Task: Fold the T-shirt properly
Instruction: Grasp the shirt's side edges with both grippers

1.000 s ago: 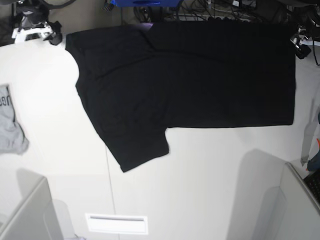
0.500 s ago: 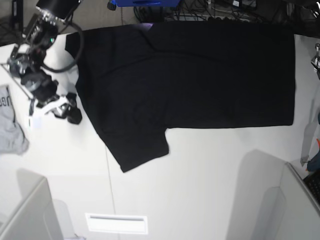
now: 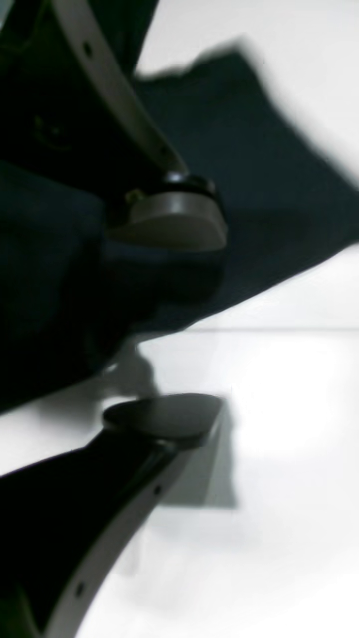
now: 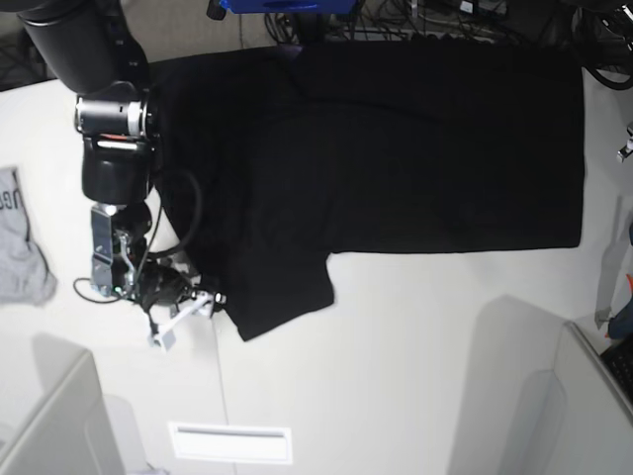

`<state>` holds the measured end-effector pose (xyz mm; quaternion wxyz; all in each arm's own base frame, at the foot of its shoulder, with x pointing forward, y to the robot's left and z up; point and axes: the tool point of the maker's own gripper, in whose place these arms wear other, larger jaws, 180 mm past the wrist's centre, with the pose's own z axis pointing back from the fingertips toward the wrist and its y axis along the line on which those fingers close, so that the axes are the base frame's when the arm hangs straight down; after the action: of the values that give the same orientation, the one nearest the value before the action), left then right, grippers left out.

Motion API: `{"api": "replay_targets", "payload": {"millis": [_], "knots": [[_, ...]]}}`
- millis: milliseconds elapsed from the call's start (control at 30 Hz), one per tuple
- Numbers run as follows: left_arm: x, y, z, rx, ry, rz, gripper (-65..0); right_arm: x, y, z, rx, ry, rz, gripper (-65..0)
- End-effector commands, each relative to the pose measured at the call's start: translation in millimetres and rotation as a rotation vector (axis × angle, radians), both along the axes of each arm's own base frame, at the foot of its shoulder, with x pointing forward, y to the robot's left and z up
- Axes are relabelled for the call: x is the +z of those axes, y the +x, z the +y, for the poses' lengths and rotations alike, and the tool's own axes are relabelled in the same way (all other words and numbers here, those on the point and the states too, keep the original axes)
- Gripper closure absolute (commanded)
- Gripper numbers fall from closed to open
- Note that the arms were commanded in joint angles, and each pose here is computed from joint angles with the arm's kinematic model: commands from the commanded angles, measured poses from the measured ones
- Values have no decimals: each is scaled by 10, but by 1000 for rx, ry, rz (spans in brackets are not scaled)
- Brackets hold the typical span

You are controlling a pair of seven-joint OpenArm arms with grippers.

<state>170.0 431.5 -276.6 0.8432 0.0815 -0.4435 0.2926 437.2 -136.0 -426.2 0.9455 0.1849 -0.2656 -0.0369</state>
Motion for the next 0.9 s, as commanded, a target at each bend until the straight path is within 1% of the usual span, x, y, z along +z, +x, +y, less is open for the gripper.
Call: {"api": "replay_targets", "payload": {"millis": [0, 100, 233, 267, 300, 367, 400, 467, 533, 667, 700, 800, 867], "knots": [[155, 46, 65, -9, 48, -25, 0, 101, 109, -31, 14, -23, -17, -420], [146, 28, 141, 2, 88, 11, 0, -63, -43, 65, 67, -52, 18, -410], [13, -3, 284, 39, 63, 38, 0, -127, -175, 184, 116, -74, 7, -408], [-37, -13, 319, 53, 48, 41, -26, -124, -186, 242, 130, -74, 2, -408], [-102, -24, 355, 69, 29, 46, -77, -125, -193, 276, 136, -71, 0, -395], [-171, -9, 420, 89, 5, 48, -151, -128, -191, 269, 134, -73, -1, -345], [-201, 11, 459, 96, -7, 49, -171, -127, -190, 267, 133, -72, -1, -309], [-323, 121, 454, 84, -41, 61, -193, -128, -191, 278, 135, -72, -1, -231], [-373, 262, 463, 54, -50, 81, -207, -132, -194, 278, 134, -72, 1, -159], [-379, 581, 406, 6, -64, 71, -258, -98, -134, 245, 114, -68, -33, -14], [-395, 651, 415, 1, -74, 71, -285, -93, -124, 233, 109, -69, -38, 0], [-522, 866, 444, 4, -133, 80, -359, -99, -126, 218, 104, -71, -35, 0], [-650, 993, 432, 8, -184, 93, -378, -102, -131, 218, 105, -71, -33, 0]]}}
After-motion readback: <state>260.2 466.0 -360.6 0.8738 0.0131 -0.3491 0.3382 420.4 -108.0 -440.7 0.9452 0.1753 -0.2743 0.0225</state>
